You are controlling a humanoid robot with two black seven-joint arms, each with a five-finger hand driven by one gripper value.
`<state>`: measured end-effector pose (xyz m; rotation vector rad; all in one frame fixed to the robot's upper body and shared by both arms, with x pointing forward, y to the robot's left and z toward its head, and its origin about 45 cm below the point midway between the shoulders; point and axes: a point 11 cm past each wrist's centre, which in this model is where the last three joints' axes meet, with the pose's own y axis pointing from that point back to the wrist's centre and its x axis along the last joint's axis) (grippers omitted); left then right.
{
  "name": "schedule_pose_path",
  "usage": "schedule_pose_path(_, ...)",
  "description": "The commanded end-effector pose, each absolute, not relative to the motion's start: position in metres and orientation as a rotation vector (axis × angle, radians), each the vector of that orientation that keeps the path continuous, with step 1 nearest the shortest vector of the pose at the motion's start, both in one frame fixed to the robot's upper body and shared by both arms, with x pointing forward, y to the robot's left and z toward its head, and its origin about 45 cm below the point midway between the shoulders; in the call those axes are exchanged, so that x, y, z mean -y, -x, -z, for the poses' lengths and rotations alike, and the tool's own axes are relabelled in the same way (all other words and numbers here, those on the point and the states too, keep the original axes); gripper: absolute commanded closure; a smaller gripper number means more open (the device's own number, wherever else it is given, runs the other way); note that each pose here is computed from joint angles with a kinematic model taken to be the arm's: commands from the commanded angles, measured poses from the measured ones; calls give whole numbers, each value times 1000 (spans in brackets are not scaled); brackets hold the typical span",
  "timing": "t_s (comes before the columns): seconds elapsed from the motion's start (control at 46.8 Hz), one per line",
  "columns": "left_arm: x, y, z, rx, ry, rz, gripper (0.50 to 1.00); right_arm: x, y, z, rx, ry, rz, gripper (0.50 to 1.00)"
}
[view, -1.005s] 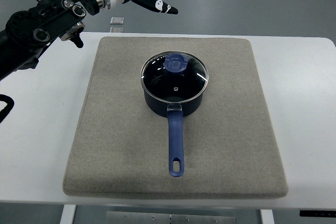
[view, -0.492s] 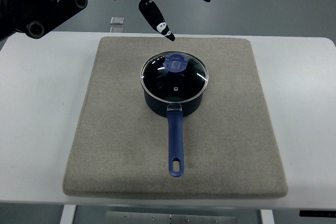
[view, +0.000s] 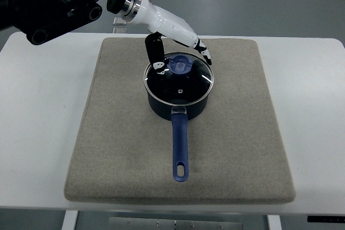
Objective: Open pot lid and place left with left hand
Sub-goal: 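Lower the left hand onto the blue knob of the glass lid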
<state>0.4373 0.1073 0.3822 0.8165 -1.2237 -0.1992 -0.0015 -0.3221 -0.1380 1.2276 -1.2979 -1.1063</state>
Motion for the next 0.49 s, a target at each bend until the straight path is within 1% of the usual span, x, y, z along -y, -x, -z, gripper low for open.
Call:
schedule_pose_path(0.0, -112, -441, -380, 1298, -878, 235, 574, 322, 2, 138, 1298, -1228, 1106, 583)
schedule_pose_path(0.064, -111, -443, -383, 1345, -884, 237, 574, 322, 2, 138, 1298, -1228, 1106, 583)
schedule_pose_path(0.321, -104, -443, -383, 1388, -845, 222, 574, 322, 2, 138, 1298, -1228, 1106, 583)
schedule_pose_path(0.47, -106, -443, -378, 1384, -855, 230, 570, 322, 2, 138, 1298, -1228, 1106, 583)
